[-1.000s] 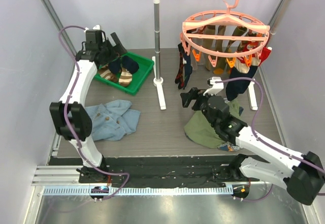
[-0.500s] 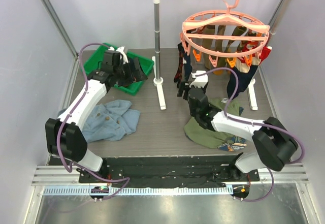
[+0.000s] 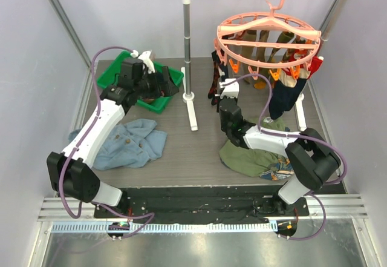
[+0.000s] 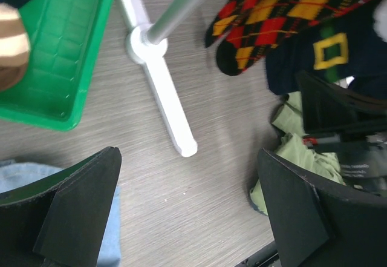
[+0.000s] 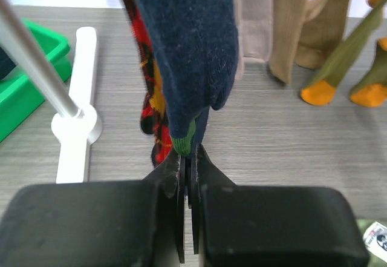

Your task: Remove the socks clipped to the hanger

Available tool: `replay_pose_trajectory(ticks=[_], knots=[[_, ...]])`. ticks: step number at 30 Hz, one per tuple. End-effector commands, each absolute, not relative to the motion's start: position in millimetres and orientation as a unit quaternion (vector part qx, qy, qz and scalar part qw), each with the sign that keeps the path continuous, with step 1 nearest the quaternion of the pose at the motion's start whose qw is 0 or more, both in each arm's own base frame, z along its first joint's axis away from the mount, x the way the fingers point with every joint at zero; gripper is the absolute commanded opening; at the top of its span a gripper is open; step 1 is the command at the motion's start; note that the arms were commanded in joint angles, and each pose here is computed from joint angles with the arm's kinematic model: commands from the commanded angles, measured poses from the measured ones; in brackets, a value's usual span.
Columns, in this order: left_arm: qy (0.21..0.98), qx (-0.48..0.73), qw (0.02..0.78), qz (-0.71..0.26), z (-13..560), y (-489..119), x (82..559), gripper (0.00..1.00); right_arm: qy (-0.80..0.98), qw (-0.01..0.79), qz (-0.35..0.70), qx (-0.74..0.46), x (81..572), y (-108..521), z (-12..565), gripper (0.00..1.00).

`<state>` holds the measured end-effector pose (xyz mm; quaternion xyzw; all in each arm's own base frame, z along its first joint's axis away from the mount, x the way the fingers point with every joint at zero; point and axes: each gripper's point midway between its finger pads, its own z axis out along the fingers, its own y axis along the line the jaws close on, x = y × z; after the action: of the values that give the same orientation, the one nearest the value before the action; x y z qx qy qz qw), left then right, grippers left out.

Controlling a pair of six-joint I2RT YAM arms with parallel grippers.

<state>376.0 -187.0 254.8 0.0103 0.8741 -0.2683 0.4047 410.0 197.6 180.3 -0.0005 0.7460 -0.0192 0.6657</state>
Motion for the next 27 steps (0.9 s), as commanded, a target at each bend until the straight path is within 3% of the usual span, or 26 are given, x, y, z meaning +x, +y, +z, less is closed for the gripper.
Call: replay_pose_trajectory(ticks=[1,13,27], knots=[[0.837,0.059,0.467,-0.279,319,-206,373,1.00,0.718,0.696,0.029,-0.002,408,208,228,0.01],[0.774,0.092,0.541,-0.317,430,-275,363,0.97,0.721,0.683,0.112,-0.037,361,209,248,0.01],[0.756,0.097,0.552,-0.338,449,-346,383,0.85,0.710,0.681,0.175,-0.035,330,215,271,0.01]])
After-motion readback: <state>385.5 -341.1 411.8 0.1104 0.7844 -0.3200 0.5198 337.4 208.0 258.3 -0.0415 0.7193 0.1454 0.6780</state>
